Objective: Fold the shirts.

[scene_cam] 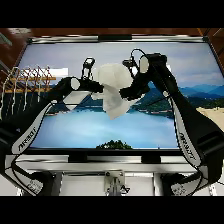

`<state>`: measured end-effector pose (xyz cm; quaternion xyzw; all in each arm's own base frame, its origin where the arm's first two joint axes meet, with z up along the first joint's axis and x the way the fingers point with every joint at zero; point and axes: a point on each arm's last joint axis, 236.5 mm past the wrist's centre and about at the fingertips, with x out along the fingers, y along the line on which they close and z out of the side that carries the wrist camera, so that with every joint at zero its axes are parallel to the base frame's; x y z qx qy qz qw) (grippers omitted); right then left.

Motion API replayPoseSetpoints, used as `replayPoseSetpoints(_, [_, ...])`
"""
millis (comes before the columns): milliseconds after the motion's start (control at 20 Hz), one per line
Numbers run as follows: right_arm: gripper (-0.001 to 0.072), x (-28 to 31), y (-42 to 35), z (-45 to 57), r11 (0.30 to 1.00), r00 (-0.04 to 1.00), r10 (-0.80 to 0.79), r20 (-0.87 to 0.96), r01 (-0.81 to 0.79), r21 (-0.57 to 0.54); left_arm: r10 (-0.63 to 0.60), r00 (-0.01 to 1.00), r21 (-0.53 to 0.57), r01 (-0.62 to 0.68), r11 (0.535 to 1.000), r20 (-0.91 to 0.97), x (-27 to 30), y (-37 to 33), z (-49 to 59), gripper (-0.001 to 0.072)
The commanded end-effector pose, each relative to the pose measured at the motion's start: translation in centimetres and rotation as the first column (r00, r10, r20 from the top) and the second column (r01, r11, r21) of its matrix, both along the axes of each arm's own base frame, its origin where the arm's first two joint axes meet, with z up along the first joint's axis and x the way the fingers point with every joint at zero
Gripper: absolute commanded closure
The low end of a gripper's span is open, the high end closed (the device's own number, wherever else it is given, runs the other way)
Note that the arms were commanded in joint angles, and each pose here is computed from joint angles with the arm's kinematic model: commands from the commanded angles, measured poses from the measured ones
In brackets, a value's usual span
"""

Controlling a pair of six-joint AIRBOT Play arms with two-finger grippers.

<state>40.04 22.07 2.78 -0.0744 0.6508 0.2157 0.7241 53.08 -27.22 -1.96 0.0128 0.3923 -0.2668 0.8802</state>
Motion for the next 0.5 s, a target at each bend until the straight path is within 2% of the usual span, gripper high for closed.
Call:
replayPoseSetpoints(0, [0.0619, 0.2, -0.3, 0.0, 1.000, 1.000, -0.028, 0.003, 0.028, -0.011, -0.059, 0.995, 0.050, 0.055, 0.997, 0.082, 0.4, 1.1, 2.5, 0.0658])
replayPoseSetpoints(100, [0.0595, 0.8, -0.6, 0.0, 0.998, 0.998, -0.062, 0.021, 0.062, -0.020, -0.117, 0.983, 0.086, 0.106, 0.991, 0.143, 0.1, 1.0, 4.8, 0.0659])
replayPoseSetpoints(150, [0.0472, 1.0, -0.8, 0.0, 0.996, 0.996, -0.086, 0.026, 0.086, -0.026, -0.140, 0.976, 0.099, 0.125, 0.987, 0.165, -0.1, 1.0, 5.9, 0.0659])
replayPoseSetpoints(200, [0.0150, 0.9, -0.9, -0.1, 0.993, 0.994, -0.110, 0.019, 0.111, -0.028, -0.152, 0.972, 0.105, 0.134, 0.985, 0.181, -0.3, 1.0, 6.9, 0.0659])
replayPoseSetpoints(250, [0.0069, 0.8, -1.0, -0.1, 0.991, 0.991, -0.132, 0.008, 0.132, -0.030, -0.155, 0.969, 0.108, 0.136, 0.985, 0.193, -0.5, 1.2, 7.8, 0.0659])
replayPoseSetpoints(450, [0.0069, -0.2, -1.1, -0.8, 0.969, 0.968, -0.246, -0.057, 0.244, -0.039, -0.165, 0.959, 0.120, 0.140, 0.983, 0.233, -0.7, 1.4, 9.8, 0.0659])
